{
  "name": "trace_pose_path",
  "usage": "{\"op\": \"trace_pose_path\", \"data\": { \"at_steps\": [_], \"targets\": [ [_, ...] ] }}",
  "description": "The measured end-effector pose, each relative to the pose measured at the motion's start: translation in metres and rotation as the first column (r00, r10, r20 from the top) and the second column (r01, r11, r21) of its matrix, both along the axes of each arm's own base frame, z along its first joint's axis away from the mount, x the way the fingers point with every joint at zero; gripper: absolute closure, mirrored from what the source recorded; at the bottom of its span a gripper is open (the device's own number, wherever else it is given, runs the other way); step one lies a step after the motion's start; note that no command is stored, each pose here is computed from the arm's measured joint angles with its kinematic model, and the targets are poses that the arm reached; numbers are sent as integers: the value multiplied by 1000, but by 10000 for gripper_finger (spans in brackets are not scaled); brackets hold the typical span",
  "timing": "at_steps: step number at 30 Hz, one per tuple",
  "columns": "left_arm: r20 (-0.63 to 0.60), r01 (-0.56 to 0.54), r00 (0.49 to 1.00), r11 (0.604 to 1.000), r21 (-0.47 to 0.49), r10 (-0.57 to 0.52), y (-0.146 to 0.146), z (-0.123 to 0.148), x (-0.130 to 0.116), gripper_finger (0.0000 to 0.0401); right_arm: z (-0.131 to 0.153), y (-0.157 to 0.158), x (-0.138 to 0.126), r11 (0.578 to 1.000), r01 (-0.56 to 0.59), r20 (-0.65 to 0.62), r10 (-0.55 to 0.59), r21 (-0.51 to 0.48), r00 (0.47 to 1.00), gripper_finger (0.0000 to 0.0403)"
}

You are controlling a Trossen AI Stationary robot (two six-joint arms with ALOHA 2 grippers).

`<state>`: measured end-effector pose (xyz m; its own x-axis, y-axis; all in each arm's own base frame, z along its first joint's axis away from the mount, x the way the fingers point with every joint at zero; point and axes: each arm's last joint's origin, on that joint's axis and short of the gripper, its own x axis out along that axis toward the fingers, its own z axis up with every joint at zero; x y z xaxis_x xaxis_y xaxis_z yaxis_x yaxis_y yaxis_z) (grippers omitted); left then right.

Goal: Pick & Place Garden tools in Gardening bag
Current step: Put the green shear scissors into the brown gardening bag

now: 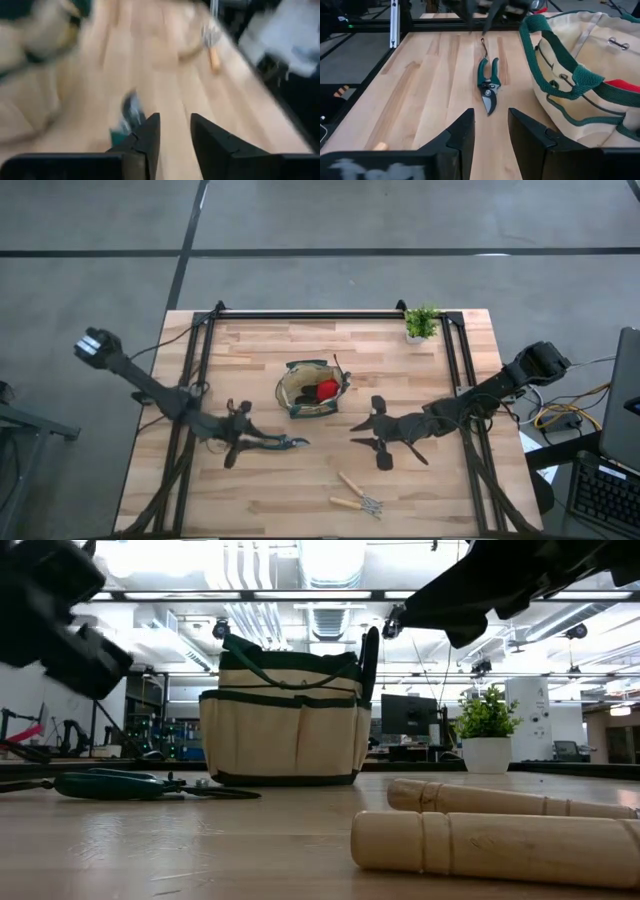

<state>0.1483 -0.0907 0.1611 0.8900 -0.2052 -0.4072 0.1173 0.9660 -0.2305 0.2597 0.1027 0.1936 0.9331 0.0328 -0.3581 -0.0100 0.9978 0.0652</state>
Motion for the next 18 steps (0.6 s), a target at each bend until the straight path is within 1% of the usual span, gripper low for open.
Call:
{"op": "trace_pose_path", "data": {
  "at_steps": [3, 7, 12, 15, 18],
  "targets": [
    [-132, -36, 990, 997, 74, 46, -8, -11, 0, 276, 0, -1, 0, 1000, 16, 2, -16, -7, 1000, 300],
    [-230, -69, 968, 986, 151, 103, -16, -17, 7, 275, 0, -1, 0, 1000, 21, 4, -21, -7, 1000, 308],
    [-269, -71, 955, 978, 198, 124, -26, -19, 21, 275, 1, -1, 1, 1000, 20, 21, -20, -3, 1000, 316],
    [-349, -34, 930, 971, 236, 118, -29, -28, 24, 275, 2, -1, 1, 1000, 19, 23, -19, -2, 1000, 320],
    [-389, -48, 910, 969, 242, 142, -31, -36, 27, 275, 2, -1, 1, 1000, 19, 25, -19, -2, 1000, 323]
  ]
}}
